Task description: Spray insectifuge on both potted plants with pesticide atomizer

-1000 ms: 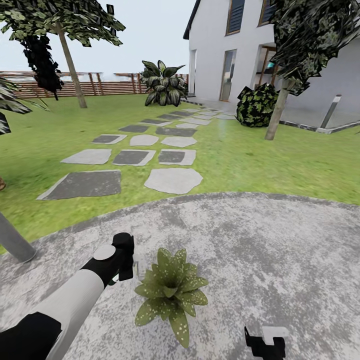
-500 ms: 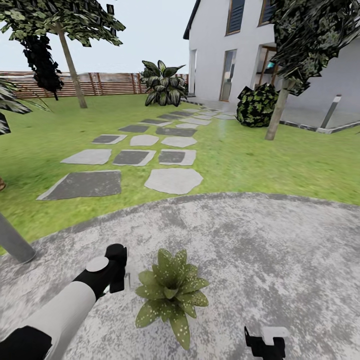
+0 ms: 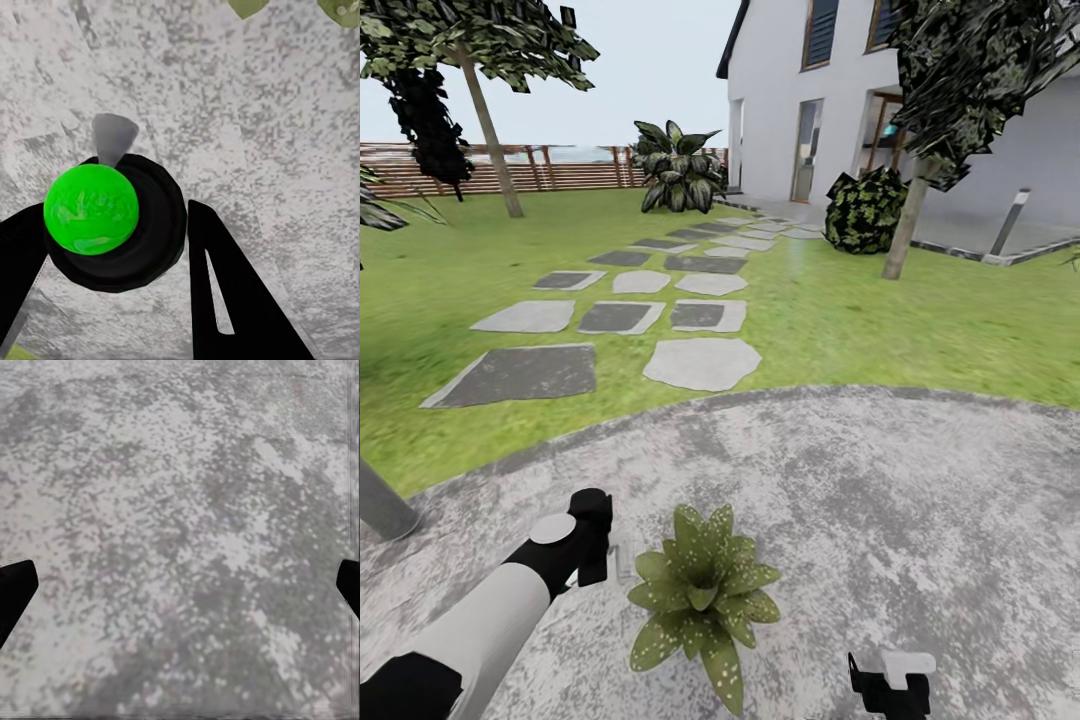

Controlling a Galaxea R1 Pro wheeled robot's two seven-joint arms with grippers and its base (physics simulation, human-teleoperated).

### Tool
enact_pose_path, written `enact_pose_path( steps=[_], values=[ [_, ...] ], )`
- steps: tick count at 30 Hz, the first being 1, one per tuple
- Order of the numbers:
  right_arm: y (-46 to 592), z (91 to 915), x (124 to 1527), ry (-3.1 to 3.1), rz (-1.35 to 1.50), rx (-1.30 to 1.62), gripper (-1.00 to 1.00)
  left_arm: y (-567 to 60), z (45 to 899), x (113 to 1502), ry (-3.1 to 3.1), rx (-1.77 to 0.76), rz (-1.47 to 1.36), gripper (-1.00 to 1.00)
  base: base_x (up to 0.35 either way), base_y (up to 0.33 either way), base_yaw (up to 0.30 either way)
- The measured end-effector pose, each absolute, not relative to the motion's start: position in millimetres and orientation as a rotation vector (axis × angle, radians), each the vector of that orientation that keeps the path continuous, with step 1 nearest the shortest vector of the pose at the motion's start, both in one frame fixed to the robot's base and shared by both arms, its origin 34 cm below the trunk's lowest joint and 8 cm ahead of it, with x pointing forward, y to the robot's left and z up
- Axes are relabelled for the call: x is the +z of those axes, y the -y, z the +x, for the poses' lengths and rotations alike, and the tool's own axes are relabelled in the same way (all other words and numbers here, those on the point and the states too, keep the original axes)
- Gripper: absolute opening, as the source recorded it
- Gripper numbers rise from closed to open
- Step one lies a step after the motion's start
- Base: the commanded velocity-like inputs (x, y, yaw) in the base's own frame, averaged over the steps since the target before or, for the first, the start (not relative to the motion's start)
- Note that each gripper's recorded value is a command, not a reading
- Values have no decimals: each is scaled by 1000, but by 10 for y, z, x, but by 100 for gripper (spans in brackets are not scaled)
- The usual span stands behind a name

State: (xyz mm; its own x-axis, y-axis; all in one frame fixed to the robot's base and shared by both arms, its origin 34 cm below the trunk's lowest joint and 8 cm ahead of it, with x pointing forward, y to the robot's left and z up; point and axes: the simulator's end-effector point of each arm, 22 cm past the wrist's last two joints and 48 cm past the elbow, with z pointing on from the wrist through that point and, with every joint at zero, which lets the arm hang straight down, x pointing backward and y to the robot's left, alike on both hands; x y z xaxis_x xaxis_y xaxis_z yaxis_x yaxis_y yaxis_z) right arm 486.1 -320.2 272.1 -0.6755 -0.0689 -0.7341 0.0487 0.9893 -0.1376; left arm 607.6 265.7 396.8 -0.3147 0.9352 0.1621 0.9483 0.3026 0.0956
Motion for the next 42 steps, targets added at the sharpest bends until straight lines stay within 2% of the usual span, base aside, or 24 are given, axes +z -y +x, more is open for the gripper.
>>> enact_pose_path(
  steps=[10,21,27,33,42],
  values=[
    [3187,4862,2719,-2305,-14,-181,100,-2622,6087,3965,2476,-268,-1800,-100,-19,5,-26],
    [3188,4861,2716,-2306,-14,-181,100,-2575,6114,3980,2481,-270,-1810,-100,-284,129,-219],
    [3182,4859,2715,-2306,-14,-180,100,-2560,6133,3997,2486,-274,-1813,-100,-291,93,-21],
    [3188,4861,2719,-2305,-14,-181,100,-2583,6273,4018,2521,-351,-1830,-100,-36,8,-15],
    [3188,4860,2720,-2305,-14,-181,100,-2594,6285,4021,2532,-351,-1825,-100,30,31,-219]
  ],
)
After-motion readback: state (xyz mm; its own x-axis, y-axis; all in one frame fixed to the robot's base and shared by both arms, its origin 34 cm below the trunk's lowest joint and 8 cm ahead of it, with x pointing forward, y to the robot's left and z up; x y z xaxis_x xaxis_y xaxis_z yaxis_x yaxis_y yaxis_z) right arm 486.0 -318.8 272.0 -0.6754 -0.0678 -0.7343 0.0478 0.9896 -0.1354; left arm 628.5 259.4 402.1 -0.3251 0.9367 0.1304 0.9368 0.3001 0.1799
